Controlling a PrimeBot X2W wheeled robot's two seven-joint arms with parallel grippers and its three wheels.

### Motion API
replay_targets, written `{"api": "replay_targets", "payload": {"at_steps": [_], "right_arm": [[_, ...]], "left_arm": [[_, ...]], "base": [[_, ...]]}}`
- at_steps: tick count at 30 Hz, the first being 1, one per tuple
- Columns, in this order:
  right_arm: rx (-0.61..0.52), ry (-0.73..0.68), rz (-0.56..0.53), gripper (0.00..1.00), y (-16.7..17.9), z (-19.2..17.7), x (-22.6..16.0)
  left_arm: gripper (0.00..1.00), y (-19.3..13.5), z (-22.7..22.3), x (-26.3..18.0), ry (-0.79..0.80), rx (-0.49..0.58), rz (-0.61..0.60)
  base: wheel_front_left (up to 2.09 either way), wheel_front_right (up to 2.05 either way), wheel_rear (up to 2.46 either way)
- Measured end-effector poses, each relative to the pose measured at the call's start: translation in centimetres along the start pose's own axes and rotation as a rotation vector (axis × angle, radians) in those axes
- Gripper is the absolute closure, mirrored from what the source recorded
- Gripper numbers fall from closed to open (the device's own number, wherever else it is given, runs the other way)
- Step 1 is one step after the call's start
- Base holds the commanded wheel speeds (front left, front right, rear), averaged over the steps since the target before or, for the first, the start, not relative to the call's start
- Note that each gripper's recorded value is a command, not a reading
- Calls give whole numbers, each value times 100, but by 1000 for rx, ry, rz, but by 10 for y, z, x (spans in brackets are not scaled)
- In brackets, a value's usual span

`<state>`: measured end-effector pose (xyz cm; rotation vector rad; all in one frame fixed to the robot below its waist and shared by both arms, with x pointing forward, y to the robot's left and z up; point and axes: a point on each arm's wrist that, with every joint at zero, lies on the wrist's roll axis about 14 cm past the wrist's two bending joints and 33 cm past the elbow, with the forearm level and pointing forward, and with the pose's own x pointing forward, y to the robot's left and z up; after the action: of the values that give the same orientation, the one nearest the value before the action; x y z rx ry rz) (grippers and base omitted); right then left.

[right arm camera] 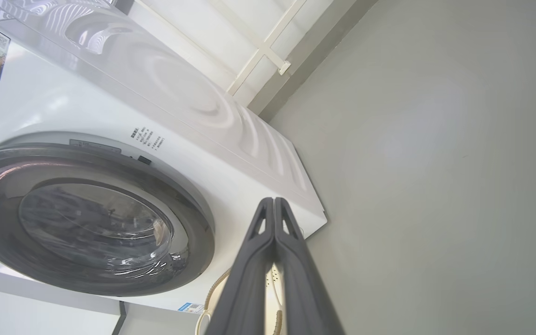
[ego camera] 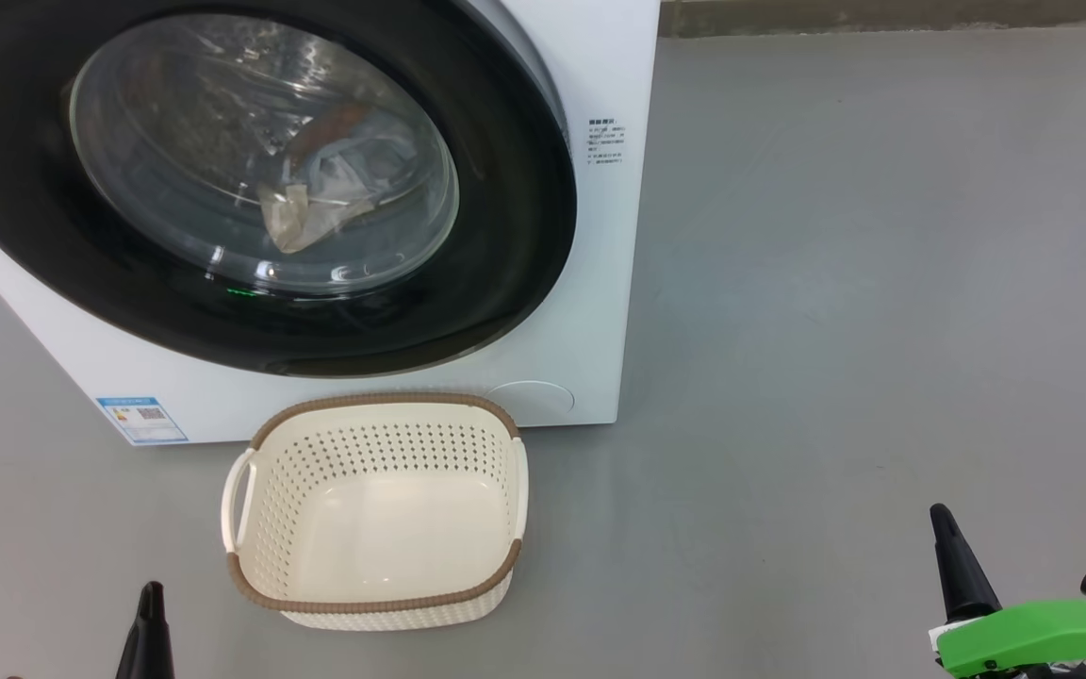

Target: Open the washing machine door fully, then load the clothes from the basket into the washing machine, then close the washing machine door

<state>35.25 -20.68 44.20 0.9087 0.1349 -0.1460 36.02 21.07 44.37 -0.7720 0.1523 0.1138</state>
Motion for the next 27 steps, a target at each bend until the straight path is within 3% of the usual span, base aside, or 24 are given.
{"api": "replay_targets", "payload": {"at_steps": [27], "right_arm": [[265,-3,15,100,9,9,6]], "left_arm": [[100,-14,3,5,7,-319,-24]], "base": [[0,0,0]]}}
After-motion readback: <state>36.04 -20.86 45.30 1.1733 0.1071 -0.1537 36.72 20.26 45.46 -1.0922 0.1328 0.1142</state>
